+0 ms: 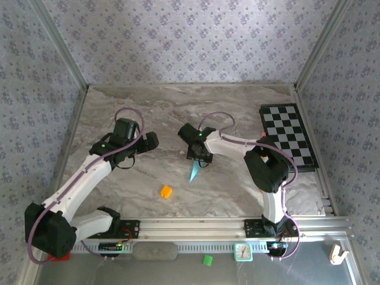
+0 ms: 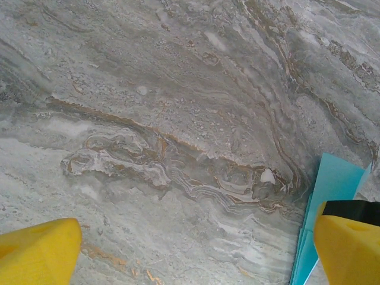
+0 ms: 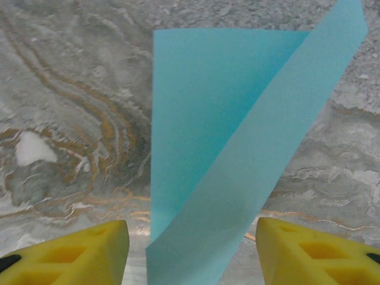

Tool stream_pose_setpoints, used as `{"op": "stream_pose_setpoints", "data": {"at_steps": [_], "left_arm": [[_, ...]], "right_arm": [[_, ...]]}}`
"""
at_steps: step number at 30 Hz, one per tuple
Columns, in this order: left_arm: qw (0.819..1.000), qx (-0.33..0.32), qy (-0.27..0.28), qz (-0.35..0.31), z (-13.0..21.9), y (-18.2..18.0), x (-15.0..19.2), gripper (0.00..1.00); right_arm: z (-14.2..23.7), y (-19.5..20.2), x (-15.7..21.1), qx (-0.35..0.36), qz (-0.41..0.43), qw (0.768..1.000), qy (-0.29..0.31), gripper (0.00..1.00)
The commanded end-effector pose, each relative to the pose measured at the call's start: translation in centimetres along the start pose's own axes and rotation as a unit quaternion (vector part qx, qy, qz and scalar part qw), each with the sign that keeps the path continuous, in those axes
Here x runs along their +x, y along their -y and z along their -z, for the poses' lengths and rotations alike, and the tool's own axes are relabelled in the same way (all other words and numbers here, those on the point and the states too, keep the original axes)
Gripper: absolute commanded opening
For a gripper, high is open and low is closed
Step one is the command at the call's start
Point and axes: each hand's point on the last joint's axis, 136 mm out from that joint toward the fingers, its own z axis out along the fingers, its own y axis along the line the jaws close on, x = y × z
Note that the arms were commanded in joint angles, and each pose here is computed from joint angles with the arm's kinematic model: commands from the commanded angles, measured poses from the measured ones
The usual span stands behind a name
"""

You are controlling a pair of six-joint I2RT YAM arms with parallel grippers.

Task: Fold a paper plane with a square sheet of paper (pick it up from the middle)

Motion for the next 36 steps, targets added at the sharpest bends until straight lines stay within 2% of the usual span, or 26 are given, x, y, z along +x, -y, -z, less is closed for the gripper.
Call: {"op": "stream_pose_setpoints", "data": {"at_steps": [1, 8, 16, 21, 28, 31, 36], "left_arm": [[1.0, 0.005, -0.006, -0.006, -0.4, 0.0, 0.2, 1.0], [1.0, 0.008, -0.015, -0.002, -0.9, 0.1, 0.3, 1.0], [1.0, 0.012, -0.019, 0.005, -1.1, 0.3, 0.3, 1.0], [1.0, 0.013, -0.02, 0.008, -1.2, 0.3, 0.3, 1.0], [1.0, 0.013, -0.024, 0.013, -1.2, 0.2, 0.5, 1.0], [0.999, 0.012, -0.026, 0.027, -1.4, -0.1, 0.6, 1.0], [0.996, 0.022, -0.036, 0.077, -2.1, -1.1, 0.8, 1.0]], "right_arm": [[1.1, 1.6, -0.5, 0.047, -0.02, 0.998, 0.02, 0.57], [2.3, 2.7, -0.9, 0.058, -0.027, 0.997, 0.039, 0.46], [1.7, 2.8, -0.3, 0.047, -0.035, 0.998, 0.019, 0.28], [1.0, 2.5, 0.3, 0.031, -0.043, 0.999, -0.001, 0.26], [2.7, 3.3, -1.0, 0.024, -0.047, 0.998, 0.032, 0.05], [4.0, 2.4, -2.4, -0.011, -0.027, 0.998, 0.052, 0.02], [6.9, -1.9, -4.2, -0.12, 0.051, 0.989, 0.066, 0.01]]}}
